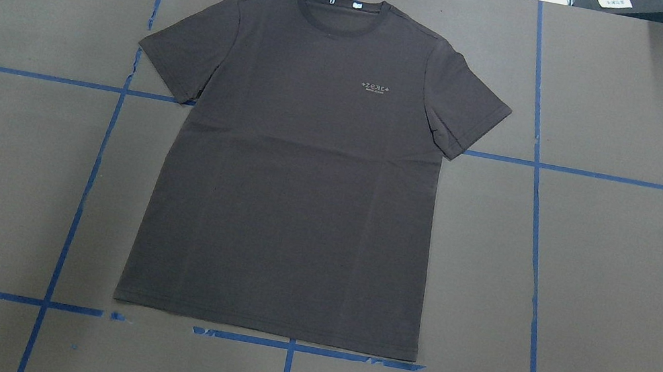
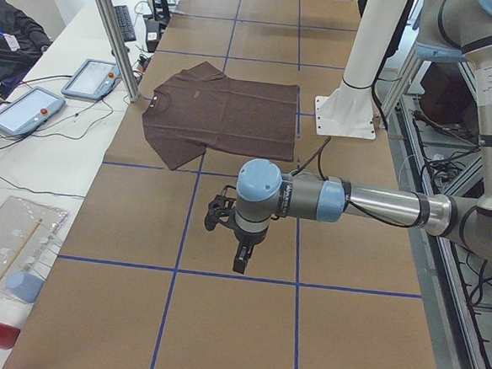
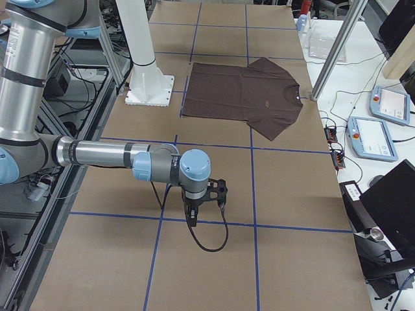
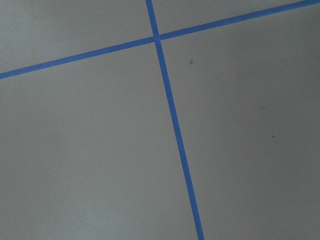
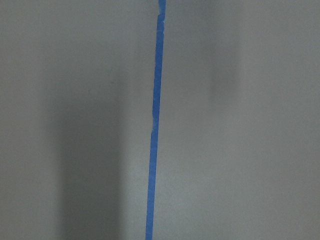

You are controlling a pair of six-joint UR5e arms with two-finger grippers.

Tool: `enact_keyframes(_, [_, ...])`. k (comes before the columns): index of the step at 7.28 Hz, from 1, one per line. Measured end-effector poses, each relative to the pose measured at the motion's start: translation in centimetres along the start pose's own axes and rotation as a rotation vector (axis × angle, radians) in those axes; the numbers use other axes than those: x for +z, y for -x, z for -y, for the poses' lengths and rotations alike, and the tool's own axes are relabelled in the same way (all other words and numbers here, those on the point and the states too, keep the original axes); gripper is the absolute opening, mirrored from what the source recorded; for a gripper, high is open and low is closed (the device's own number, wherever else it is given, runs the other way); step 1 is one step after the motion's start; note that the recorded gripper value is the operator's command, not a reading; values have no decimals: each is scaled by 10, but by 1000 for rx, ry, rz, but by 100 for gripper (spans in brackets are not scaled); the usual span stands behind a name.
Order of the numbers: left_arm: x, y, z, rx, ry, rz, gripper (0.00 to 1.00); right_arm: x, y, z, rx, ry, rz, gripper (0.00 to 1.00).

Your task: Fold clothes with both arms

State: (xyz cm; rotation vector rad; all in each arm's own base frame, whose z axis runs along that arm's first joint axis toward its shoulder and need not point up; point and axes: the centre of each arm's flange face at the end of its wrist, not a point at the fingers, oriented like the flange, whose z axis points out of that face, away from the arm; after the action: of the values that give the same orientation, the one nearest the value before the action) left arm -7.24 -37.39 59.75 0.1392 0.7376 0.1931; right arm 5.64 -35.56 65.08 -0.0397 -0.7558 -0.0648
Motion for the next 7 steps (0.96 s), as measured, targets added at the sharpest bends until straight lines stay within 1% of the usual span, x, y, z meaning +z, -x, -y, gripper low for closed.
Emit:
enact_keyframes(1, [-3, -3, 1, 7, -6, 2, 100, -3, 2, 0, -3, -7, -2, 100])
enact_keyframes(2, [-11, -9, 4, 25, -25, 10, 100, -12, 6, 2, -11, -25, -5, 100])
enact_keyframes(3, [-22, -18, 8, 55, -54, 30, 100, -23, 14, 6, -27, -50, -5, 100])
enact_keyframes(4, [-33, -25, 16, 89, -89, 53, 100, -37, 25, 17, -55, -86, -3, 100])
enact_keyframes(5, [-50, -37, 34, 150, -159, 74, 100, -57, 43, 36, -106, -150, -6, 100])
enact_keyframes(6, [-74, -52, 60, 243, -268, 105, 100, -75, 57, 57, -157, -216, -12, 100])
enact_keyframes(7, [-89, -60, 83, 317, -356, 132, 100, -85, 65, 75, -184, -252, -7, 100])
